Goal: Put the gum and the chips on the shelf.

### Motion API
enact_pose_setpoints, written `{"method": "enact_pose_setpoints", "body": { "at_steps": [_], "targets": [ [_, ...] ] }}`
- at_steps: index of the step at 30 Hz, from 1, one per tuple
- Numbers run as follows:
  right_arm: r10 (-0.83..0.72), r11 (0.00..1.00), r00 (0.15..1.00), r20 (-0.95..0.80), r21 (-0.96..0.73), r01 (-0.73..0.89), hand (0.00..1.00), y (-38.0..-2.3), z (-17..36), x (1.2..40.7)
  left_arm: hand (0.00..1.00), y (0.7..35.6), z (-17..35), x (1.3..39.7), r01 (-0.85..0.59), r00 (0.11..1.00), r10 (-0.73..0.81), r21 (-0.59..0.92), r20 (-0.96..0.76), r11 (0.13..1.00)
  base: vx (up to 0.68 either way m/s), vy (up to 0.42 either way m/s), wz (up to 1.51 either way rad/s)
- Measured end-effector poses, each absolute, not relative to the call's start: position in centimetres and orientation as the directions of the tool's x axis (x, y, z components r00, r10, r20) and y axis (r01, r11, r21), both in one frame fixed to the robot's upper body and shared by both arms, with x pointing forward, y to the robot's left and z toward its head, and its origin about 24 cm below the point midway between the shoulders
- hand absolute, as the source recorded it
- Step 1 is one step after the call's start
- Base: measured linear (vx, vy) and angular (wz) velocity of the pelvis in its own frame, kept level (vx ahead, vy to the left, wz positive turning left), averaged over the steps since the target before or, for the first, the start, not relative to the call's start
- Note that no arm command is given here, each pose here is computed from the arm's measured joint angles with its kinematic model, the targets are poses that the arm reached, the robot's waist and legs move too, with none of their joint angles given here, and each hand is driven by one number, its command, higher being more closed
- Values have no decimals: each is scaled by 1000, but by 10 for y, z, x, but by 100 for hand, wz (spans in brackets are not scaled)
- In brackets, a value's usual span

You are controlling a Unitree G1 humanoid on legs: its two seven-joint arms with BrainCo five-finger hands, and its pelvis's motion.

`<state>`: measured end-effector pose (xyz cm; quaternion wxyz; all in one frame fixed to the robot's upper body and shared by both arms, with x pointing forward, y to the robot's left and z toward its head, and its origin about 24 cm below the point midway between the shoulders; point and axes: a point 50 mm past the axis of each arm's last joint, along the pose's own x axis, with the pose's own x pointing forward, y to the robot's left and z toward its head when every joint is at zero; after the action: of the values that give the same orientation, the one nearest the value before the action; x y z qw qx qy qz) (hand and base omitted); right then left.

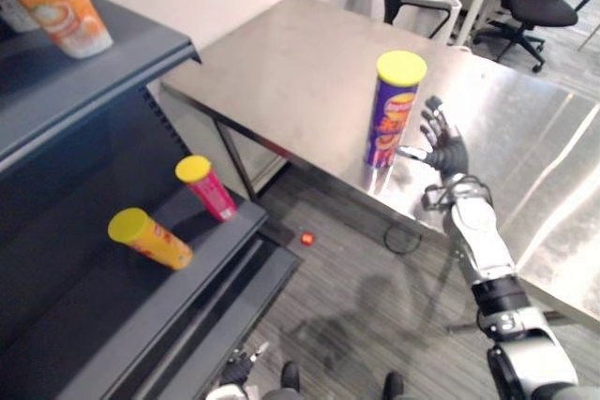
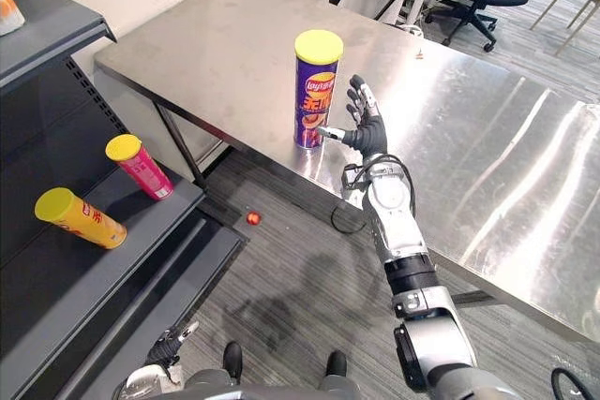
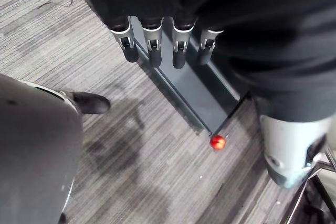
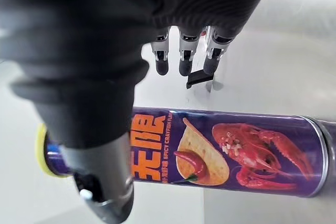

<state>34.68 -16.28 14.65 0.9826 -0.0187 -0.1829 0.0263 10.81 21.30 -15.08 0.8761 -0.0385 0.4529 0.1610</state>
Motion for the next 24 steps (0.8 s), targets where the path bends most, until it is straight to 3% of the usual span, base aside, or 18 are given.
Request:
{"method": "enact_pose_setpoints", "body": {
  "at_steps": [19,20,24],
  "targets": [
    [1,1000,917,399,-25,10,0,-160,184,373,0,217,-145,117,-329,572,263,76,-777,941,-4,-8,7],
    [2,1000,916,402,-25,9,100,-159,187,375,0,218,-145,117,-331,574,267,78,-774,940,7,-13,8],
    [8,999,900,435,-32,7,100,-156,205,379,0,219,-145,116,-353,565,278,78,-777,933,5,-14,6]
  ]
}}
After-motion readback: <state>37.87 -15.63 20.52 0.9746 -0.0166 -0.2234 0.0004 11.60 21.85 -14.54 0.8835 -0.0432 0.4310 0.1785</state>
